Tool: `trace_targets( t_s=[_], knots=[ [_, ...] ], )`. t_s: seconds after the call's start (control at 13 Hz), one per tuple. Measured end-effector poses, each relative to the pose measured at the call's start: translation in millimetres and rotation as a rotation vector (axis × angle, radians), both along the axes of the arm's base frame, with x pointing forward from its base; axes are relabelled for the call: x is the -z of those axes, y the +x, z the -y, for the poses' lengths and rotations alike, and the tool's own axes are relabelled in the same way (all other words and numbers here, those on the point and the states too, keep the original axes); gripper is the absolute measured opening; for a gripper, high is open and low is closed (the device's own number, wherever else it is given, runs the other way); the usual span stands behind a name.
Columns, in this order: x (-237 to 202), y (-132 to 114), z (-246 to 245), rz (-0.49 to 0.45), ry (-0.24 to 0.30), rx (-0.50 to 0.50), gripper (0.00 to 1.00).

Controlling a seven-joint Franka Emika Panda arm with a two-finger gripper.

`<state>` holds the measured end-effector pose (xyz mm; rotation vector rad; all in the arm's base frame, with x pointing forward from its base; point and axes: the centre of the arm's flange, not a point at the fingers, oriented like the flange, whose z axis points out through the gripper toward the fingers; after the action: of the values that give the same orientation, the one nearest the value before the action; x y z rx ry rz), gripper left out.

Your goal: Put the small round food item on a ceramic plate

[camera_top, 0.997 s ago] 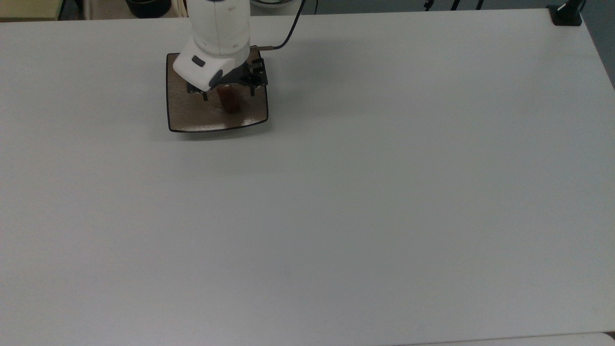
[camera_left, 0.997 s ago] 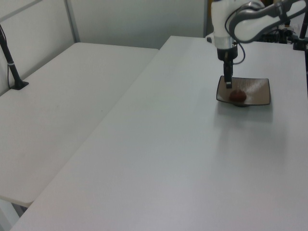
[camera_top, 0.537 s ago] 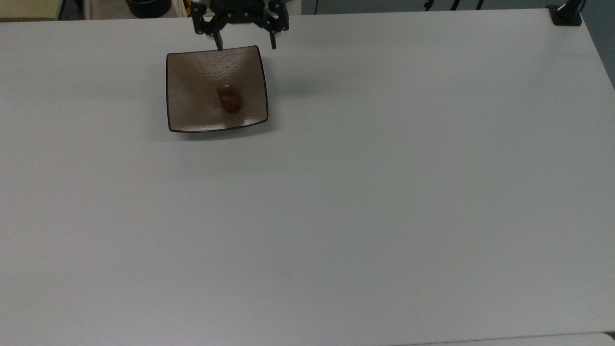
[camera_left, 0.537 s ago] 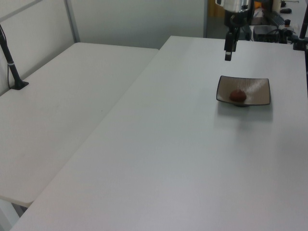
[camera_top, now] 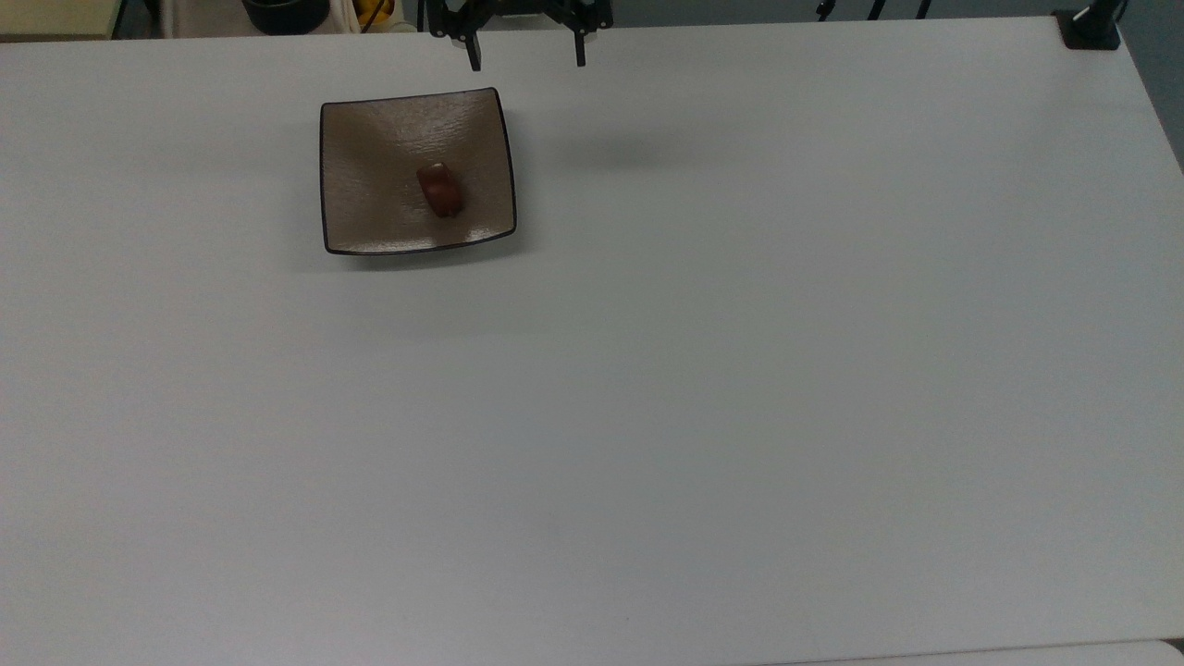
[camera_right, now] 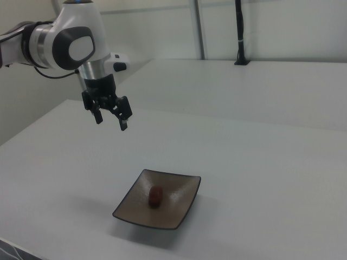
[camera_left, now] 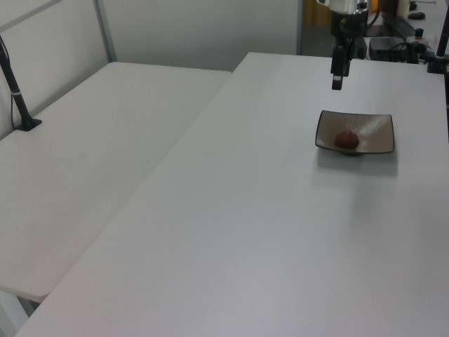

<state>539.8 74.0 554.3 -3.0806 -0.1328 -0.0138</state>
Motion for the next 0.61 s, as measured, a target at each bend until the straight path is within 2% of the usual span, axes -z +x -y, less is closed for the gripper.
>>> trace_targets(
  t_s=[0.61],
  knots=[
    [-2.3,16.0,4.8,-0.036,-0.015,0.001,1.0]
  ],
)
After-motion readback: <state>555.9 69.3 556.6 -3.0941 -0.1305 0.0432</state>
